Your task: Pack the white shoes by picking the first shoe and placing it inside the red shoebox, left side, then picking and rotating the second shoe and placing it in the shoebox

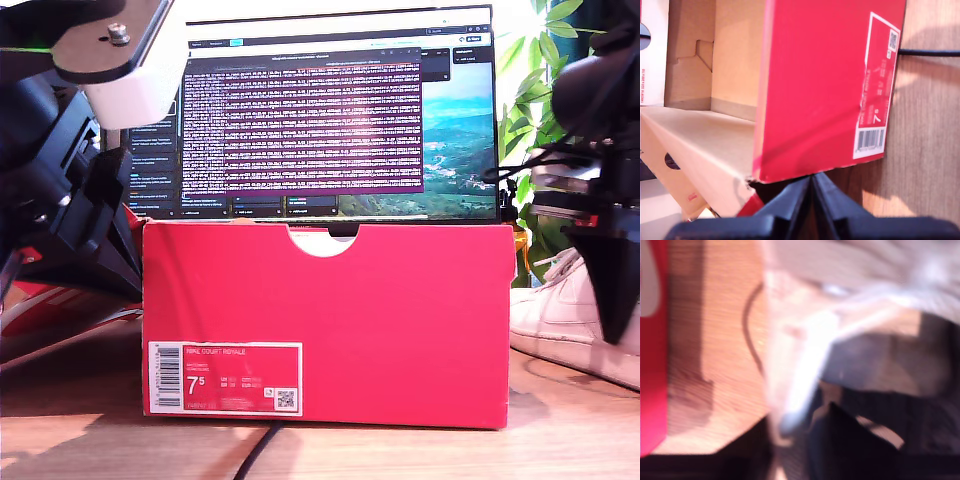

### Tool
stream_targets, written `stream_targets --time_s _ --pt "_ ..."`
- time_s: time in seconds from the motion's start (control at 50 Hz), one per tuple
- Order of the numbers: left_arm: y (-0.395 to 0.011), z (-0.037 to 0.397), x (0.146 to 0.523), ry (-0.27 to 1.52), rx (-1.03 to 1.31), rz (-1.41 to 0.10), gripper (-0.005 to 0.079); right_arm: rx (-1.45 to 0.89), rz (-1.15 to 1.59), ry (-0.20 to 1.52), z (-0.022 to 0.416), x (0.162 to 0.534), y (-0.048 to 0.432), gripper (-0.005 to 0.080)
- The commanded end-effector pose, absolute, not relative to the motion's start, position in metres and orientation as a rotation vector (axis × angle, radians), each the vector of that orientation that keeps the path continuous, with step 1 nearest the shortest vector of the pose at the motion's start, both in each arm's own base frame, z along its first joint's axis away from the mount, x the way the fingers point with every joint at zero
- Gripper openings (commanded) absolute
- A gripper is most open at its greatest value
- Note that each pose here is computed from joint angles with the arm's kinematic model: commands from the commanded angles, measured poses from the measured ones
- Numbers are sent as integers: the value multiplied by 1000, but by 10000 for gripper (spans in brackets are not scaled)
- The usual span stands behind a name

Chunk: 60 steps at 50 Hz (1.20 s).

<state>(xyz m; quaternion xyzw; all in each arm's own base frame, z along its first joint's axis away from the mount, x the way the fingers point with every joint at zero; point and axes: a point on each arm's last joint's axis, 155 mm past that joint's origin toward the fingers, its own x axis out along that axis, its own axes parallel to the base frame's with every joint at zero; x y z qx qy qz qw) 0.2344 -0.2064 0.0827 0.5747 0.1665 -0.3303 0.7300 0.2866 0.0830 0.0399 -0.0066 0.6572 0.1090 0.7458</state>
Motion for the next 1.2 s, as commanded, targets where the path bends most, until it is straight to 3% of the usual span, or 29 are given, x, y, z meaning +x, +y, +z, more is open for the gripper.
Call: stream_targets --time_s 0.0,0.56,1.18 --pt "-210 87 236 352 1247 -723 -17 -18 255 1406 50 296 90 -13" --pt "-210 86 236 353 1247 -723 -17 58 339 1221 180 333 144 -13" --pt "-210 86 236 354 1248 -722 -17 392 627 945 258 340 304 -13"
